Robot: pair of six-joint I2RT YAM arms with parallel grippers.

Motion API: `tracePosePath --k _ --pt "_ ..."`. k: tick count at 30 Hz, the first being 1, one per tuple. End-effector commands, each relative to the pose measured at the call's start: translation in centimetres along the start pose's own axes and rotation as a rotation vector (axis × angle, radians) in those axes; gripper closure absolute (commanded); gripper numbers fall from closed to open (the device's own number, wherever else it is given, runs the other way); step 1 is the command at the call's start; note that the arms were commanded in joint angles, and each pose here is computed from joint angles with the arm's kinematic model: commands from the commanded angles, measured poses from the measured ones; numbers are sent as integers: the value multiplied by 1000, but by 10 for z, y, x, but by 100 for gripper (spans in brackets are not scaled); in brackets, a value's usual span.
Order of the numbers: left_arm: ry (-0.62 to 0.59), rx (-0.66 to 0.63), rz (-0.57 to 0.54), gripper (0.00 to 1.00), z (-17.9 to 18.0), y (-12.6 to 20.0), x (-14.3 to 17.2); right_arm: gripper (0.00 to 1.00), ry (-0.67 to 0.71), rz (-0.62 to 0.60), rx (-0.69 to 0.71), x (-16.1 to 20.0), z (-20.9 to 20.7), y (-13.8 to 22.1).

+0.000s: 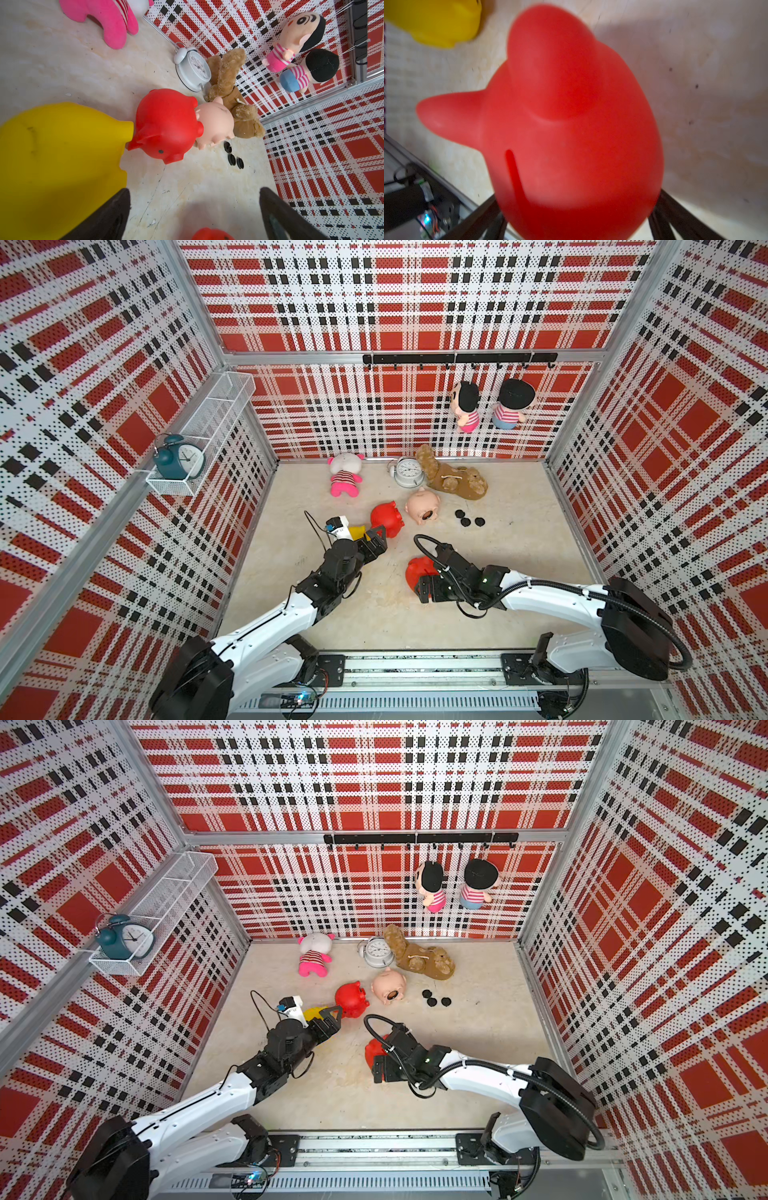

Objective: Open piggy banks
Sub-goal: Move the piggy bank to the center of the board.

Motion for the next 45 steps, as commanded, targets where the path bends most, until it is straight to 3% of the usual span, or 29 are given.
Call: tracePosePath --k 1,6,13,19,22,26,32,36,45 --pt "8 56 18 2 -10 -2 5 0 -103 -141 -115 -30 9 -12" --pt "-11 56 42 2 -22 -7 16 0 -13 -129 -153 -44 27 -8" --pt "3 52 56 2 -40 -17 34 0 71 -142 -165 -45 5 26" --pt "28 25 51 2 -53 -27 57 0 163 -278 -24 -55 -18 61" --pt "55 17 32 1 -57 -33 66 0 243 -284 3 -63 -25 63" --pt "86 -4 -36 2 -58 -40 73 1 247 -279 -5 -71 -40 55" --pt "147 -23 -101 0 -52 -53 84 21 226 -307 -107 -70 -48 38" --pt "183 -21 -115 7 -45 -56 91 25 217 -291 -93 -69 -53 22" --pt "213 32 -47 35 -27 -60 105 43 192 -282 -163 -74 -50 -11"
Point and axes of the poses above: each gripper's point midway between its finger pads, its own y axis back along the fingers, its own z axis along the line the jaws close on, x = y × z, the point moved 9 cm from there along y, back along the fingers, and after that the axes turned 1 degree about -y, right-handed, at the moved point
